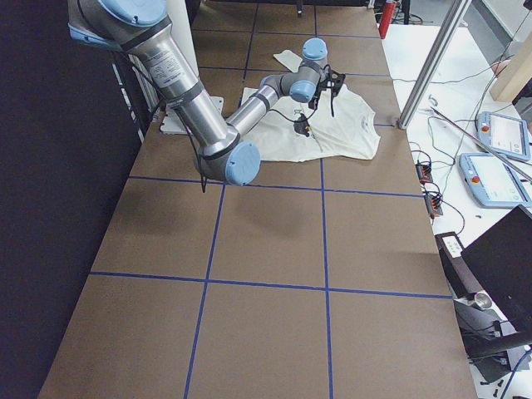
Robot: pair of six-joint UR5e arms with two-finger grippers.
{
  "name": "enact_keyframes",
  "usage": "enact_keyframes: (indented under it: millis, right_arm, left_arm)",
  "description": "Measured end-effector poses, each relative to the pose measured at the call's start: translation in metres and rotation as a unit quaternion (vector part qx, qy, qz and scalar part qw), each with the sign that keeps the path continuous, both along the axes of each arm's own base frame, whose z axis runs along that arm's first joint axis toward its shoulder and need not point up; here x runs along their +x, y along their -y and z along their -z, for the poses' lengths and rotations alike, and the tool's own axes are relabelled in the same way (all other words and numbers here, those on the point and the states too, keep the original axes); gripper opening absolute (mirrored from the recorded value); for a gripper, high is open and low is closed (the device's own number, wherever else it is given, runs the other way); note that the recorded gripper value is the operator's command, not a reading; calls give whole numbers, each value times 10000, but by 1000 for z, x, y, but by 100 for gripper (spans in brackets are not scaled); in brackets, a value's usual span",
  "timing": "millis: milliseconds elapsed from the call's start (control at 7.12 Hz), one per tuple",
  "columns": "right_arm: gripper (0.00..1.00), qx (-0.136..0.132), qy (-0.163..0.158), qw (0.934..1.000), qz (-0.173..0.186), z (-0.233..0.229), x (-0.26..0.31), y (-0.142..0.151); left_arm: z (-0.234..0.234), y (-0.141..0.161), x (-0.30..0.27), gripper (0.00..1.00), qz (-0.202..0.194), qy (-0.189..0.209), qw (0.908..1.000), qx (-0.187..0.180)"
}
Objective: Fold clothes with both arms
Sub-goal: 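Release the sleeve and raise the right gripper while the left gripper grasps the other cuff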
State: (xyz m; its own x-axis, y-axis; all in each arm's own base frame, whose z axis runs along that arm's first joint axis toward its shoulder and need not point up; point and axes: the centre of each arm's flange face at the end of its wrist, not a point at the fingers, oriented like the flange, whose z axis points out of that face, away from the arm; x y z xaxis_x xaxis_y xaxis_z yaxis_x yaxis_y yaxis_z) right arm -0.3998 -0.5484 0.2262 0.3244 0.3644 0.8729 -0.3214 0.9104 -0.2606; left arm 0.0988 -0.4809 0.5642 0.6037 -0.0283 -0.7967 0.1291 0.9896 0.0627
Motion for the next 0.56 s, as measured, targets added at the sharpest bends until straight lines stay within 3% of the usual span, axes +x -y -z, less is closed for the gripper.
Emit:
enact_keyframes:
  millis: [281, 562]
  right_arm:
    - [100, 110, -227, 9996, 83, -71, 84, -4]
    - [100, 296, -410, 9982, 311, -121, 134, -12]
  left_arm:
    - [-20, -2, 74, 92, -211, 183, 9990, -352]
    - [-35, -18, 121, 63, -550, 290, 9966, -543]
